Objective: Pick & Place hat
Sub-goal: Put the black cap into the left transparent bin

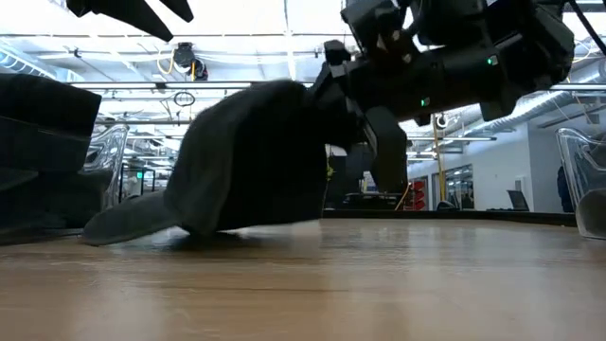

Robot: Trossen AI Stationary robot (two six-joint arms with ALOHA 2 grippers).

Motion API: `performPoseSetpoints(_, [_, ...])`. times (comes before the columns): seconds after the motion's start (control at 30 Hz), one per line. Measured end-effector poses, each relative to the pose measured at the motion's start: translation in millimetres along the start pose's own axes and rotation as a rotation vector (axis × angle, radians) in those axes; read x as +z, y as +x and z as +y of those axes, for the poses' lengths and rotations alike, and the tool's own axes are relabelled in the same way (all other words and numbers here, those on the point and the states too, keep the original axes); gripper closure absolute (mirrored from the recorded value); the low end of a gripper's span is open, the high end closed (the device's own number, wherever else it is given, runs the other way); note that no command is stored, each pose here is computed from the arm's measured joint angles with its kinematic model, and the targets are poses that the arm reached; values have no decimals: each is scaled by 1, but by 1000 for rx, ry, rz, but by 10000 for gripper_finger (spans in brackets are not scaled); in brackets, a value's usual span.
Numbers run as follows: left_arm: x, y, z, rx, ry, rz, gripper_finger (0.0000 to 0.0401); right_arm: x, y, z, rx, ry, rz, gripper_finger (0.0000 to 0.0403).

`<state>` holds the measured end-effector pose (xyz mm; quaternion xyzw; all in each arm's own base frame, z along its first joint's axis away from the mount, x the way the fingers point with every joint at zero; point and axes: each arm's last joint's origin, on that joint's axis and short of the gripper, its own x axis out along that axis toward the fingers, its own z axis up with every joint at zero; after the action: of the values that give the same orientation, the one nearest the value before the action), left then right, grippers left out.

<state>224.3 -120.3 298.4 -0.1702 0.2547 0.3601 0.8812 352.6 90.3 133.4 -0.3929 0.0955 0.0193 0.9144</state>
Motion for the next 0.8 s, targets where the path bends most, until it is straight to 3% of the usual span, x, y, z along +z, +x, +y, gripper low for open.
performPoseSetpoints(0.07, [0, 0, 0, 0, -2, 0, 158, 5, -1, -1, -11, -1, -22, 391])
performPoseSetpoints(0.23, [0, 0, 0, 0, -3, 0, 158, 29, -16, -15, 11, 55, -88, 400])
performPoseSetpoints(0.4, [2, 2, 1, 7, -22, -2, 158, 61, -45, -40, 188, 159, -239, 402])
performPoseSetpoints(0.53, [5, 6, -4, -31, -129, 30, 158, 82, -74, -67, 387, 254, -425, 402])
performPoseSetpoints(0.63, [12, 13, -13, -135, -210, 151, 158, 91, -94, -84, 533, 302, -547, 402])
performPoseSetpoints(0.8, [23, 31, -38, -517, -114, 192, 186, 103, -121, -105, 588, 302, -686, 402])
